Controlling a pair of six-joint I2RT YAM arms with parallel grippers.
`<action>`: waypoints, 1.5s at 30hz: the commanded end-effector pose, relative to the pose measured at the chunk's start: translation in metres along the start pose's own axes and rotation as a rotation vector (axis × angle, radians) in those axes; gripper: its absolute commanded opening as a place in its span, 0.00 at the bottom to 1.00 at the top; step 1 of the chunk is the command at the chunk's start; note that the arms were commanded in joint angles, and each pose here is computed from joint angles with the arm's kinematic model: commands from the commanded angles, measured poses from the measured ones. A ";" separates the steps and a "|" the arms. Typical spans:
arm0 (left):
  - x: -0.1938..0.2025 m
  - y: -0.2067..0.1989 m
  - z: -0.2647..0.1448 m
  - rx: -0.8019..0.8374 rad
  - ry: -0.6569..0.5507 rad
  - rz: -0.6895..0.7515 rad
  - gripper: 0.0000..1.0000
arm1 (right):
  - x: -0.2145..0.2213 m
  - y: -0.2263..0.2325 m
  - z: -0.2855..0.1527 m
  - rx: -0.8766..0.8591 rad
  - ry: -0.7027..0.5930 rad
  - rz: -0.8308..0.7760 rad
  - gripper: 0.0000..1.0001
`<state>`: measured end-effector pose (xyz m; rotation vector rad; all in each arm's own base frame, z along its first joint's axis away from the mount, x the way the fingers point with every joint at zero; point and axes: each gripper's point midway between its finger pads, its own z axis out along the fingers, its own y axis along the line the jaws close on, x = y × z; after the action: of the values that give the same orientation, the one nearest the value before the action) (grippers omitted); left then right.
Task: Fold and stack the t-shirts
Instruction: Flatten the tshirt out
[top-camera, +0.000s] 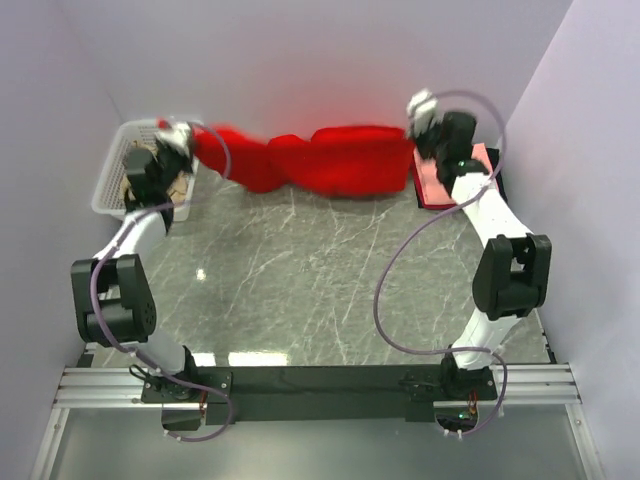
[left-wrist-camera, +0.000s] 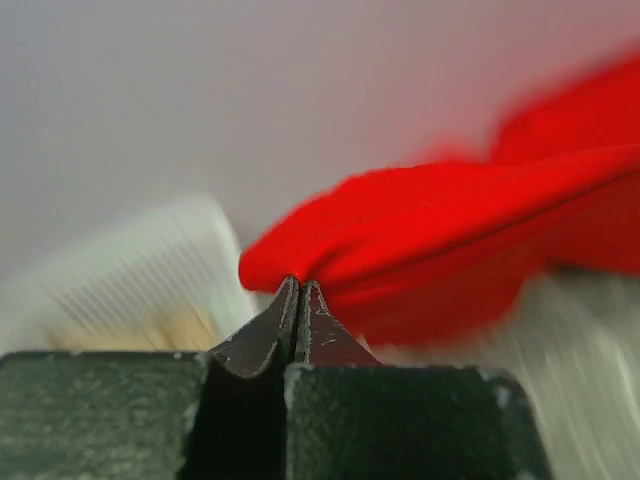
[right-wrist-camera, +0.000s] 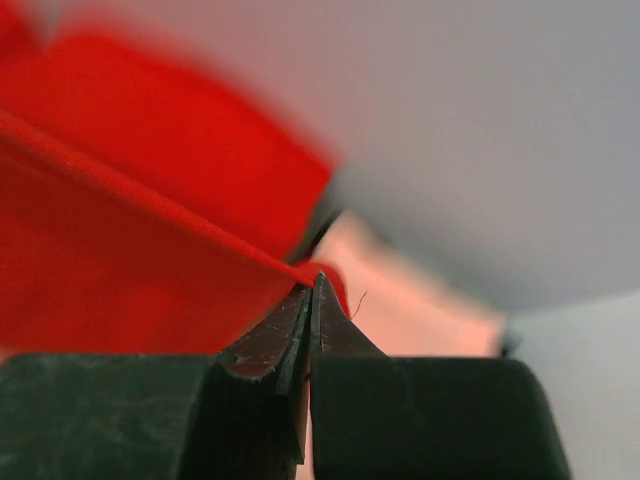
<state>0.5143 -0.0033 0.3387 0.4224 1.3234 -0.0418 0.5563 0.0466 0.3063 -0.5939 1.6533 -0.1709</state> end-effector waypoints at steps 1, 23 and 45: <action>0.015 -0.018 -0.037 0.053 0.070 0.130 0.01 | 0.023 0.024 -0.033 -0.121 0.079 -0.088 0.00; 0.106 -0.200 -0.347 1.058 0.690 0.306 0.19 | 0.198 0.161 -0.269 -0.788 0.529 -0.472 0.06; 0.156 -0.238 -0.202 0.828 1.010 -0.079 0.34 | 0.205 0.170 -0.177 -0.755 0.924 0.017 0.14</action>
<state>0.2903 -0.1158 0.0940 1.3124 2.1823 -0.5097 0.3246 0.0519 0.0695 -1.3024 2.5665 0.2507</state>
